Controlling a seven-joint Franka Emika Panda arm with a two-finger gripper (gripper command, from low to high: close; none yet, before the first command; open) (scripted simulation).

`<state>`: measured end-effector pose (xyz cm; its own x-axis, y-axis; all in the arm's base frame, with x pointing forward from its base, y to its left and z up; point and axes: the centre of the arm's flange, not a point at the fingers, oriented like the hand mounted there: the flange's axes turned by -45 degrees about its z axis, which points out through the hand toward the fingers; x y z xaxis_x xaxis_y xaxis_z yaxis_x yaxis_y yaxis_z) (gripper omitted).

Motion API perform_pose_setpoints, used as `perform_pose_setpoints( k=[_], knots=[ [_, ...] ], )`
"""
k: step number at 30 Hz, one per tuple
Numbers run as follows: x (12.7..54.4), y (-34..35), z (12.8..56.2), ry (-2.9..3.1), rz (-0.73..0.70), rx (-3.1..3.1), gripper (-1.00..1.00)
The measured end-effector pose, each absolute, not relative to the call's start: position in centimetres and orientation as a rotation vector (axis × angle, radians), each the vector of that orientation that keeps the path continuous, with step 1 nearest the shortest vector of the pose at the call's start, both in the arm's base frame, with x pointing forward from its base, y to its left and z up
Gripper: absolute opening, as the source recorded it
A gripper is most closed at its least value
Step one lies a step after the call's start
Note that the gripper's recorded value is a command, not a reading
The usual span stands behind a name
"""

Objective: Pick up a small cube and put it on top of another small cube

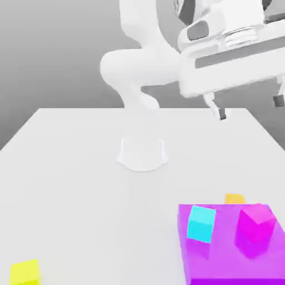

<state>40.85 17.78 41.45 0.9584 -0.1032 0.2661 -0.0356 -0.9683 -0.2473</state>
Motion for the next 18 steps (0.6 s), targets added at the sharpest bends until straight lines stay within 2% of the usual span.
perform_pose_setpoints(
  k=[10, 14, 18],
  knots=[
    [32.6, 24.6, 25.8, 0.17, -0.088, -3.021, 0.0],
    [27.9, 25.8, 20.6, 0.17, -0.016, -3.11, 0.0],
    [27.3, 25.4, 17.4, 0.204, -0.011, -3.134, 0.0]
  ],
)
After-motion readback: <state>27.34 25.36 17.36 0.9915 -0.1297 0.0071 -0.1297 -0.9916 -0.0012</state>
